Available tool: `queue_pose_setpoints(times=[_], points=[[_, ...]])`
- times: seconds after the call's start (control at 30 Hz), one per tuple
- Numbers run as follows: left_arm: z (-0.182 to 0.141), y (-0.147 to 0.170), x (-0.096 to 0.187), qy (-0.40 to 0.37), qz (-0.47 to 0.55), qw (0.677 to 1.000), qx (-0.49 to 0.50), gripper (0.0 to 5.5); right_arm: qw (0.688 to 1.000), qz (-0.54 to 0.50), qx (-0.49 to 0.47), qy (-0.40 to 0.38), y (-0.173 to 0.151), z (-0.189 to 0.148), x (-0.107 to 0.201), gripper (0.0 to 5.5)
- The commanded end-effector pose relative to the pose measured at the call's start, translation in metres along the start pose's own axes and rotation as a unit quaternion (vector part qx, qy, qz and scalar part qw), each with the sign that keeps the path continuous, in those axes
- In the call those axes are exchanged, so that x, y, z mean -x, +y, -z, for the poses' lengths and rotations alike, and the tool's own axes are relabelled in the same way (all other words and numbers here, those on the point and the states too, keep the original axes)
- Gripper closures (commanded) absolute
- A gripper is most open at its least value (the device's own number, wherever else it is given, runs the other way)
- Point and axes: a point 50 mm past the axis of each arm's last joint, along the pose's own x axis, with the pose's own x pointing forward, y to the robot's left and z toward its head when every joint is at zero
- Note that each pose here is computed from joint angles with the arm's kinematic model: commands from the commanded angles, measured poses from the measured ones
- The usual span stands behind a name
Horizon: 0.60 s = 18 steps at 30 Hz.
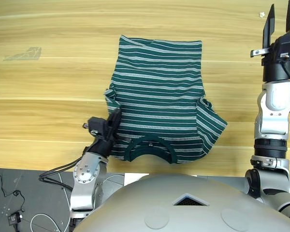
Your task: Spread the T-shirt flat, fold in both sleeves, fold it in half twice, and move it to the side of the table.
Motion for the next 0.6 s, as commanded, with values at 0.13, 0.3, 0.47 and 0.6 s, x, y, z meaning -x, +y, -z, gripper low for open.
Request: queue_pose_setpoints(times=[0.13,0.3,0.47,0.6], points=[[0.016,-0.017,-0.007,0.046,0.054,0.997,-0.019,5.48,1.000,-0.010,-0.005,0.005,0.005,0.001,0.000,4.02],[0.026,-0.009,-0.009,0.077,0.037,0.996,-0.031,5.48,1.000,-0.013,-0.005,0.007,0.005,0.002,0.001,4.02],[0.010,-0.025,-0.007,0.030,0.104,0.994,-0.023,4.99,1.000,-0.019,-0.007,0.008,0.008,0.003,0.000,4.02],[-0.005,-0.039,-0.002,-0.006,0.171,0.985,-0.009,4.50,1.000,-0.025,-0.009,0.010,0.010,0.003,-0.001,4.02]])
